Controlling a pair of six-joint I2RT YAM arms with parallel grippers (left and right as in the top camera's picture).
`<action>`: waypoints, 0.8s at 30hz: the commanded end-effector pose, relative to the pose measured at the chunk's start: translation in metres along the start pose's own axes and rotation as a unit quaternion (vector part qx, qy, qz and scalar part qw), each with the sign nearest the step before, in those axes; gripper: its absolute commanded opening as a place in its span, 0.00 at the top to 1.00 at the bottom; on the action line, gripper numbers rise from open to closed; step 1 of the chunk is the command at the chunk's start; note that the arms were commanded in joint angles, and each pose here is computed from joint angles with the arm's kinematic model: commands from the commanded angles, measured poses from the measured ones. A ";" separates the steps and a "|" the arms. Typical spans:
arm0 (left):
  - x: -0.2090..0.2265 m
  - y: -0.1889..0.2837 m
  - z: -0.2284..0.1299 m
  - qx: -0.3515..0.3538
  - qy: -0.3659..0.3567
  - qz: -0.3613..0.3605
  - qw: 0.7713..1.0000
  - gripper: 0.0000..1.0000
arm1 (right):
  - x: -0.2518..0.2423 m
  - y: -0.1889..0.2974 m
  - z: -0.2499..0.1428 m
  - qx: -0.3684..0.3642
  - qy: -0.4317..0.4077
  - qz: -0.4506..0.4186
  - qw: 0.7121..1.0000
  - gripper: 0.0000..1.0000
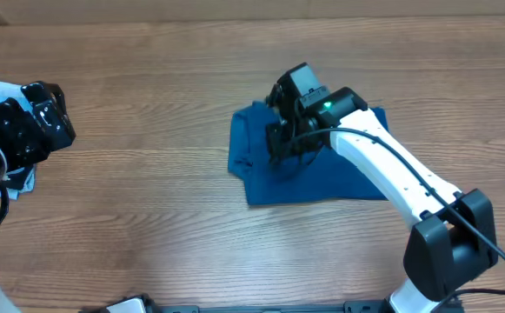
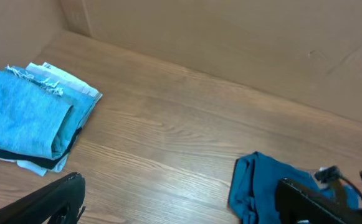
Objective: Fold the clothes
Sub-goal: 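Press and smooth the folded stack with the right gripper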
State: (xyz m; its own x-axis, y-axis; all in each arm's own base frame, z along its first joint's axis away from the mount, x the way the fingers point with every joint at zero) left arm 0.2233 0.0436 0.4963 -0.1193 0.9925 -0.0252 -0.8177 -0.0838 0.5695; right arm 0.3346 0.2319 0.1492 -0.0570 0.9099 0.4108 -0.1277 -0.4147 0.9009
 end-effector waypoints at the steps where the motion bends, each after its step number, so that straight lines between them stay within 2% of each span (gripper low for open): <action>1: -0.001 -0.001 0.001 0.000 0.001 0.001 1.000 0.00 | -0.022 -0.024 0.020 -0.031 -0.076 -0.054 0.995 0.93; 8: -0.001 -0.001 0.001 0.000 0.001 0.001 1.000 0.00 | -0.040 -0.095 0.024 0.006 -0.101 -0.061 0.993 0.93; 11: -0.001 0.000 0.001 0.000 0.000 0.001 1.000 0.00 | -0.035 -0.117 0.046 -0.034 -0.086 -0.034 0.995 0.93; 14: -0.001 -0.001 0.001 0.000 0.001 0.001 1.000 0.00 | -0.022 -0.118 0.069 -0.083 -0.068 0.002 0.994 0.93; 17: -0.001 0.000 0.001 0.000 0.000 0.001 1.000 0.00 | -0.001 -0.109 0.076 -0.082 -0.005 0.045 0.996 0.89; 19: -0.001 0.000 0.001 0.000 0.000 0.001 1.000 0.00 | 0.004 -0.090 0.082 -0.085 0.009 0.043 0.995 0.84; 23: -0.001 -0.001 0.001 0.000 0.001 0.001 1.000 0.00 | -0.001 -0.014 0.104 -0.115 -0.022 0.034 0.993 0.81; 24: -0.001 -0.001 0.001 0.000 0.001 0.001 1.000 0.00 | -0.010 0.018 0.112 -0.132 -0.039 0.033 0.990 0.78</action>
State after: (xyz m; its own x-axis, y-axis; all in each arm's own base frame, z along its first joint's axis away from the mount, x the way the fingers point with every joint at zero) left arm 0.2233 0.0437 0.4963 -0.1196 0.9925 -0.0250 -0.8177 -0.0842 0.5695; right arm 0.4188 0.2518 0.0838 0.0053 0.9020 0.4317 -0.2256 -0.4195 0.8793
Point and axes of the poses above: each gripper's point midway between its finger pads, its own y axis back along the fingers, its own x axis along the line the jaws close on, z = x × y, the point moved 3 cm from there along y, back along the fingers, and after that the axes turned 13 degrees about -y, right-handed, at the moved point
